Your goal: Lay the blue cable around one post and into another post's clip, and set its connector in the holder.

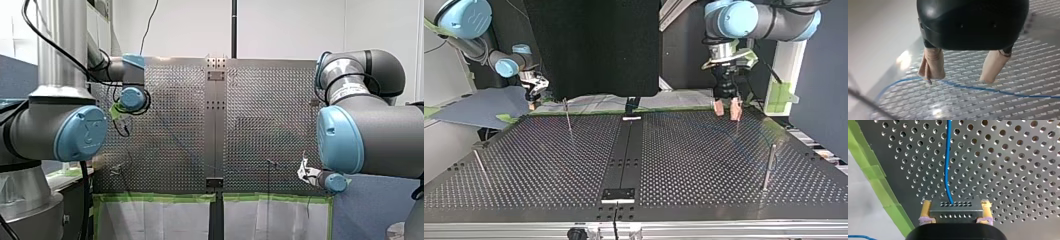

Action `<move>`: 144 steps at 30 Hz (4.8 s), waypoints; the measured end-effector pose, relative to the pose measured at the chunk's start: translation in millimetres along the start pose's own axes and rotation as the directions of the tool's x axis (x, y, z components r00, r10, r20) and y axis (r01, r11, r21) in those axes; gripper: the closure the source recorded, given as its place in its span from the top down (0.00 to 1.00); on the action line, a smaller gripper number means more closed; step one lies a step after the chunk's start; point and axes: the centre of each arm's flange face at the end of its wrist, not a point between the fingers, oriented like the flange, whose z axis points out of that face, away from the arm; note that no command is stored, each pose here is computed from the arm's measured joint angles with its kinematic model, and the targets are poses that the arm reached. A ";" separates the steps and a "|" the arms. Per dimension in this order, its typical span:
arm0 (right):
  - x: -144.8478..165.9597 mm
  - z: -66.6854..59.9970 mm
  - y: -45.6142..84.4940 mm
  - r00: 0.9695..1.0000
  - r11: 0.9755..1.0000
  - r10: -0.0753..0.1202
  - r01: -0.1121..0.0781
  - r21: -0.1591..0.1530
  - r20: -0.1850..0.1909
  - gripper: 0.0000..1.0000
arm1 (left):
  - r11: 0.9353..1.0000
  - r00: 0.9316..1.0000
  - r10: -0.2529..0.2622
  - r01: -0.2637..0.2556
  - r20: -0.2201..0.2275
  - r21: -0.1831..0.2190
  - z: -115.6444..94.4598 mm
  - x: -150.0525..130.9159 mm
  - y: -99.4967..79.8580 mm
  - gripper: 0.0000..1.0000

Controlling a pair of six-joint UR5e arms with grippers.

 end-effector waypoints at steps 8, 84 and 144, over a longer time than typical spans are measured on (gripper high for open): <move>-1.7 -0.3 -0.9 1.000 1.000 0.001 -0.001 0.001 0.004 0.02 | 0.995 0.988 -0.096 0.097 0.122 0.002 16.0 -37.3 11.5 1.00; -4.8 1.2 -5.0 1.000 1.000 -0.014 0.014 0.005 0.007 0.02 | 0.831 0.824 -0.529 0.552 0.206 -0.073 164.8 -45.8 82.1 1.00; 260.3 -60.8 -113.2 0.996 0.996 -0.074 0.071 -0.056 -0.054 0.02 | 0.818 0.823 -0.549 0.565 0.147 -0.108 175.3 -20.6 96.0 1.00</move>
